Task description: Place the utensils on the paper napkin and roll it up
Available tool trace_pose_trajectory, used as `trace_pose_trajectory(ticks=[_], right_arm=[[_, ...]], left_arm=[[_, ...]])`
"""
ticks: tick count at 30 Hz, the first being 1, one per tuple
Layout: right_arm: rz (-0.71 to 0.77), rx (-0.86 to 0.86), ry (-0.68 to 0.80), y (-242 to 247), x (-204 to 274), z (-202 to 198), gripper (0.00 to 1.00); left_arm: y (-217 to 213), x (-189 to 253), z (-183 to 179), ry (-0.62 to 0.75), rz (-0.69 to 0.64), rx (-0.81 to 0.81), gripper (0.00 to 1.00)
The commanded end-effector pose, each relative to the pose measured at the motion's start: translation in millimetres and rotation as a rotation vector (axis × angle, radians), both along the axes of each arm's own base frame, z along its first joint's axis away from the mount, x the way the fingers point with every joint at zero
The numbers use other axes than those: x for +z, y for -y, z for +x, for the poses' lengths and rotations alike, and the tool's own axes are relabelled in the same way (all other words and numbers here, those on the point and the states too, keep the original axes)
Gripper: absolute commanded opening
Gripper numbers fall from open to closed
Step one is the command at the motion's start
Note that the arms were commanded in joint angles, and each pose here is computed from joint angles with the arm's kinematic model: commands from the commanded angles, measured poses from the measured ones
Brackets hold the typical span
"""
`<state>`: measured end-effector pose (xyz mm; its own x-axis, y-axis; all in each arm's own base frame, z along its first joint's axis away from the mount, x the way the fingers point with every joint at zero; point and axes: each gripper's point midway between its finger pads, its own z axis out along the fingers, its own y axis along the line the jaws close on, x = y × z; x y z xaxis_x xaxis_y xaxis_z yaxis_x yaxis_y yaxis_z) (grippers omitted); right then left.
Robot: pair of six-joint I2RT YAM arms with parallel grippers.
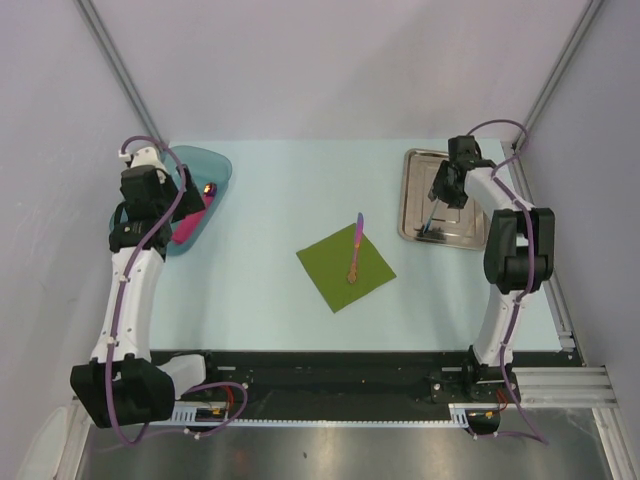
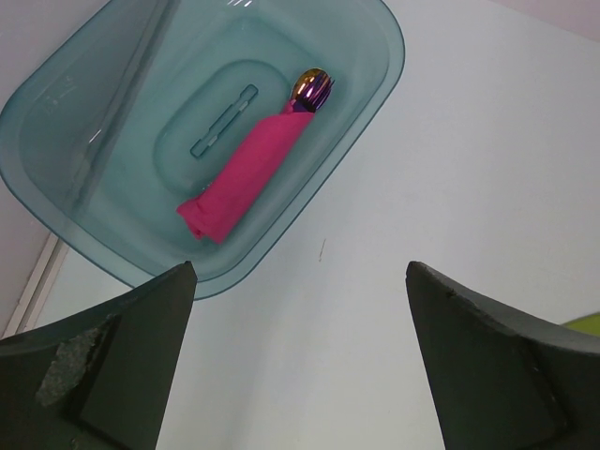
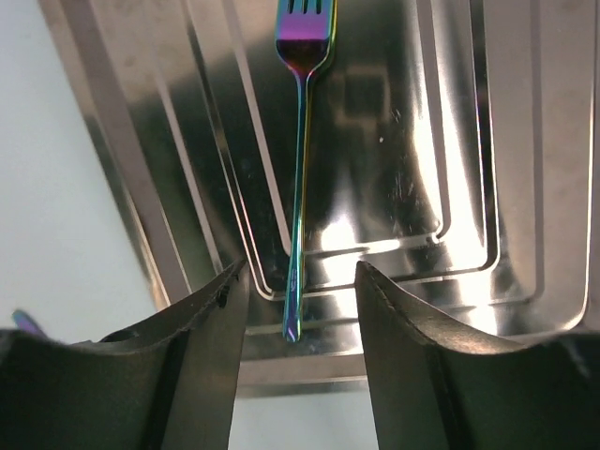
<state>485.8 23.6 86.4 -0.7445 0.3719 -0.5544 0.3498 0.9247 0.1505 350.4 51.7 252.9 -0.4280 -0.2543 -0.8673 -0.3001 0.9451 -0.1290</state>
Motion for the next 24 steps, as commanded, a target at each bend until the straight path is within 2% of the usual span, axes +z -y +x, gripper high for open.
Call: trace_pose_trajectory(ticks=[1, 7, 15, 18, 19, 21, 22, 24], right_arm=[[-0.048, -0.020, 0.059, 14, 0, 33, 0.53], [-0.048, -0.034, 0.034, 12, -28, 49, 0.49], [-0.049, -0.042, -0.027, 11, -63, 45, 0.45], [-0.057, -0.042, -0.054, 10, -79, 44, 0.39], [-0.058, -0.042, -0.062, 11, -82, 42, 0.30], [-0.043, -0.030, -0.065, 9, -82, 41, 0.20], [-0.038, -0.030, -0.066, 9, -81, 41, 0.08], [-0.012, -0.014, -0.050, 10, -70, 42, 0.02]], left_arm=[[9, 18, 6, 0.052, 0.023, -0.079, 1.00], [18, 22, 5, 0.073, 0.039, -0.152, 1.00], [28, 32, 7, 0.152, 0.035, -0.202, 1.00], [34, 39, 7, 0.209, 0.035, -0.241, 1.00], [36, 41, 7, 0.221, 0.038, -0.250, 1.00], [40, 45, 7, 0.231, 0.035, -0.274, 1.00], [40, 46, 7, 0.233, 0.037, -0.277, 1.00], [43, 50, 8, 0.231, 0.034, -0.297, 1.00]])
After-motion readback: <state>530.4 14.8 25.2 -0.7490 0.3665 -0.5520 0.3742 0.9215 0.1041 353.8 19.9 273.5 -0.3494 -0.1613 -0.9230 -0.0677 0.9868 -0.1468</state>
